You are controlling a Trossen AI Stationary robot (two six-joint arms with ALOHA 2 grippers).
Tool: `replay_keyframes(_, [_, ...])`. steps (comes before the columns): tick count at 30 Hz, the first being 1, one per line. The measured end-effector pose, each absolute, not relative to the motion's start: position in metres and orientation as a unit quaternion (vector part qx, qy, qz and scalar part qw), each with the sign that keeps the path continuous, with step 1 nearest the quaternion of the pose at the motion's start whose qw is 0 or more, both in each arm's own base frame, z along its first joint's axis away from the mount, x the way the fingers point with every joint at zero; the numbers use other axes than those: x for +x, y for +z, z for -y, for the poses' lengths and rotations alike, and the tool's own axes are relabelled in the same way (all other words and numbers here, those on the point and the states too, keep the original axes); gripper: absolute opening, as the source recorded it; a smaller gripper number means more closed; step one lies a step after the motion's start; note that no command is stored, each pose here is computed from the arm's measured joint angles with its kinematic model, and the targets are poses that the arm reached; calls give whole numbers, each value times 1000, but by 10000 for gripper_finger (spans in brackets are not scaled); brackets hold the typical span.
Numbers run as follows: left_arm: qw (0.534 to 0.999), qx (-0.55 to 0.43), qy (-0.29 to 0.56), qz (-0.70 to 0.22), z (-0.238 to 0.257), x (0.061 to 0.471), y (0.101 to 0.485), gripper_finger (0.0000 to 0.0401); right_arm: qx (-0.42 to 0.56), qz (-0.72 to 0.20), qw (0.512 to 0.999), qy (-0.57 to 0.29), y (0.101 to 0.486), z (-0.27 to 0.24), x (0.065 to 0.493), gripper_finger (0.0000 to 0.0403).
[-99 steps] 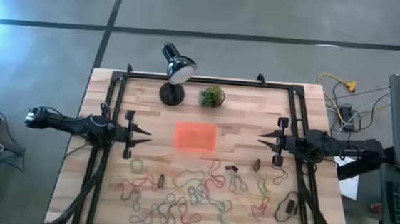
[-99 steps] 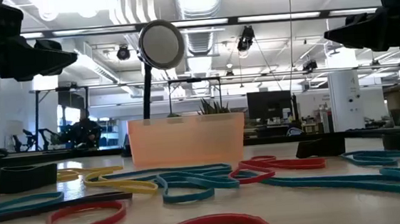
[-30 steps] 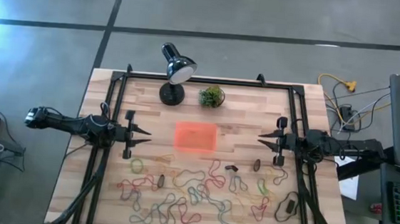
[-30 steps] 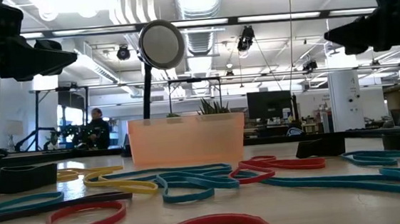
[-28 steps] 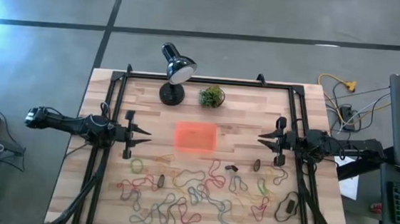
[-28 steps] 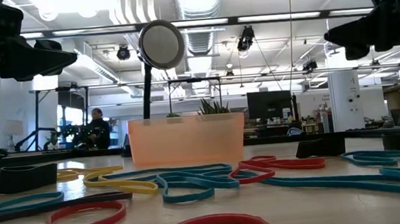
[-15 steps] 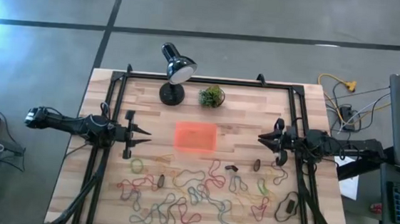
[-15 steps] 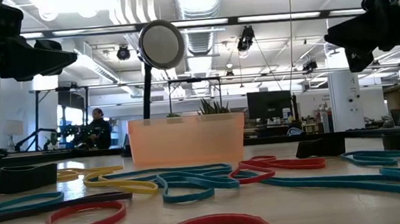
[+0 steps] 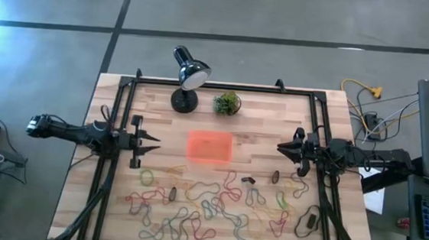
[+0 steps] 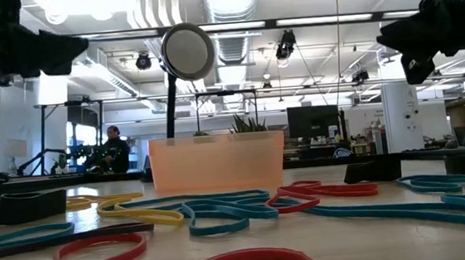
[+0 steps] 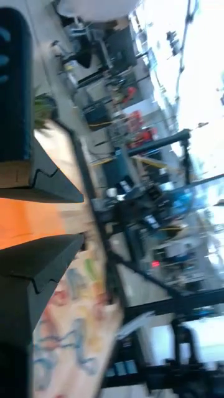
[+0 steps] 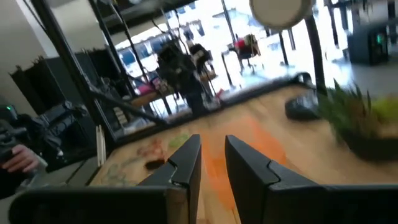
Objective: Pick and place rubber bands into bin
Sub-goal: Put the black rubberband into the orange bin
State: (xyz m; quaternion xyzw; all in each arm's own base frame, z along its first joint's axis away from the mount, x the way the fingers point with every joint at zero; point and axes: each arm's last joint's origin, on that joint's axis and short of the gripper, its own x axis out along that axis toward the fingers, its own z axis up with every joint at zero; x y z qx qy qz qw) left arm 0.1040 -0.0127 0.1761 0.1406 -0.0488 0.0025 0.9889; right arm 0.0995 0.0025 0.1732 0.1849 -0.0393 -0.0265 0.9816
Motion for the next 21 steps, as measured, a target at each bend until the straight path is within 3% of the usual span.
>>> replay_keyframes(7, [982, 83, 15, 170, 12, 99, 199, 77, 51, 150, 987, 16, 196, -5, 101, 68])
replay_keyframes(13, [977, 72, 21, 202, 11, 96, 205, 77, -25, 227, 974, 0, 211, -5, 102, 68])
replay_keyframes(17, [979, 70, 19, 191, 11, 98, 204, 77, -18, 205, 979, 3, 208, -5, 106, 68])
replay_keyframes(21, [985, 8, 5, 170, 12, 101, 200, 77, 32, 135, 990, 23, 195, -7, 114, 68])
